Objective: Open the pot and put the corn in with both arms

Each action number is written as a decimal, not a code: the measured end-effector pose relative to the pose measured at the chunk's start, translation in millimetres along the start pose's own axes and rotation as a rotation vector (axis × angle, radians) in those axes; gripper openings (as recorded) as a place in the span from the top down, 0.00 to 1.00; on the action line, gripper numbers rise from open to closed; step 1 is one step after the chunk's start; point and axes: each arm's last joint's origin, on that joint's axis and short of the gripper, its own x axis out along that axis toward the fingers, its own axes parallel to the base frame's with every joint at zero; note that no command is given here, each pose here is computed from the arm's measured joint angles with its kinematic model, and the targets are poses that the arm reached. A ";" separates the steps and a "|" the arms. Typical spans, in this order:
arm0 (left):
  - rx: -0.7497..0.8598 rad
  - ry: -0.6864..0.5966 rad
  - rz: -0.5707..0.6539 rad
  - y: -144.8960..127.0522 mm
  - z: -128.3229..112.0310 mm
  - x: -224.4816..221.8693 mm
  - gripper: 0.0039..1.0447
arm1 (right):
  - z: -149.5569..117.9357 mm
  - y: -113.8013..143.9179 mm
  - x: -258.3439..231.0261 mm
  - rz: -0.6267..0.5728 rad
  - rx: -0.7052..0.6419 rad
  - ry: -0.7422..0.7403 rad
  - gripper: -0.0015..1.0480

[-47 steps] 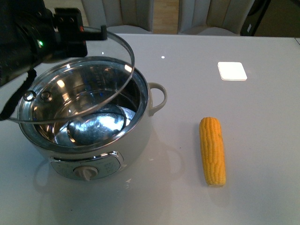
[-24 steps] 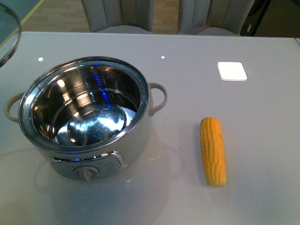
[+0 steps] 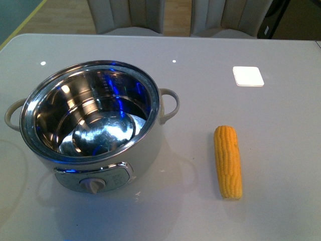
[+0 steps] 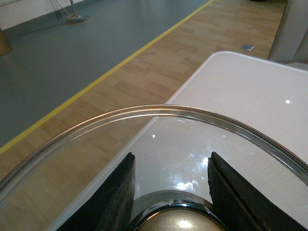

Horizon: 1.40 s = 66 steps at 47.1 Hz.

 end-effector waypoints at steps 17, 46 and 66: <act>-0.005 0.060 -0.032 -2.8 -46.5 17.8 0.62 | 0.0 0.0 0.0 0.000 0.000 0.000 0.08; 0.006 0.176 -0.028 -1.5 -90.2 14.5 0.62 | 0.0 0.0 0.0 0.000 0.000 0.000 0.08; -0.024 0.163 -0.019 -12.0 -103.4 30.6 0.52 | 0.0 0.0 0.0 0.000 0.000 0.000 0.08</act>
